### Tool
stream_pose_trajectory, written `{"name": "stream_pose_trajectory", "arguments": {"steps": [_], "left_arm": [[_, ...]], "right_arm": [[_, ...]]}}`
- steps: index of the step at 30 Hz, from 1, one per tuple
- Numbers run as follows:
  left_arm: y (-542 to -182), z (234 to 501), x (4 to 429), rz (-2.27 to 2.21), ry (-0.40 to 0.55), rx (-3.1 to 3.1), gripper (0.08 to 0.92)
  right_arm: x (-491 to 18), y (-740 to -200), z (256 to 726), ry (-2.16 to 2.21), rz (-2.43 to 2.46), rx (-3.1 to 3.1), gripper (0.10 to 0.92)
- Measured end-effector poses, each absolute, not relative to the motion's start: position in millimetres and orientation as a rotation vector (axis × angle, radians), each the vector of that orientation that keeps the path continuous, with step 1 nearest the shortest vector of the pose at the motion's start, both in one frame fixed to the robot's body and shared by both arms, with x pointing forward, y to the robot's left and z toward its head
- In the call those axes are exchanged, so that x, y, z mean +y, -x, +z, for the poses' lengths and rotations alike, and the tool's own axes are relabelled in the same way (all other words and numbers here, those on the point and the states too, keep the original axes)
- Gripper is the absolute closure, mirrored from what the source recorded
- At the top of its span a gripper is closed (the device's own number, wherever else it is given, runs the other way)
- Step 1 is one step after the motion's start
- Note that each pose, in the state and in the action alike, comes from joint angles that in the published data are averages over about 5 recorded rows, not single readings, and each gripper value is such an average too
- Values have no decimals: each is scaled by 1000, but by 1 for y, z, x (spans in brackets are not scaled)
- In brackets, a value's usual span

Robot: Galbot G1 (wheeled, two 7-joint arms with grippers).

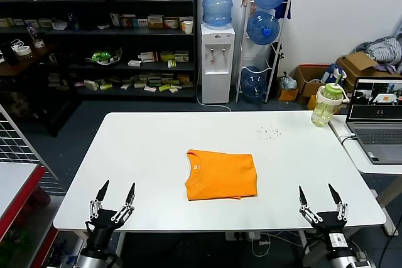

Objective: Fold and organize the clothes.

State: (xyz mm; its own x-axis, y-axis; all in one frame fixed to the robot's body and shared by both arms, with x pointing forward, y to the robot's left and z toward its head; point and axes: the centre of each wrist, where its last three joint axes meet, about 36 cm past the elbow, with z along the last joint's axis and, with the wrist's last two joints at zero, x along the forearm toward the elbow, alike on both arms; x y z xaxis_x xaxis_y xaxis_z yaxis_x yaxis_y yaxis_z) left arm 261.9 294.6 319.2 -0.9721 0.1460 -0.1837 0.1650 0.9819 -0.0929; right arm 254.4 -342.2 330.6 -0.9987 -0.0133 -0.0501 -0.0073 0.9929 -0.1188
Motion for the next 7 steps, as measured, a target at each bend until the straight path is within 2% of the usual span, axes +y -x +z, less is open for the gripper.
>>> {"name": "stream_pose_trajectory", "arguments": {"steps": [7], "left_arm": [[-261,318,296,-151,-213,2945,177]], "right_arm": [[-338,-252,324,-14,-164,3069,200]]}}
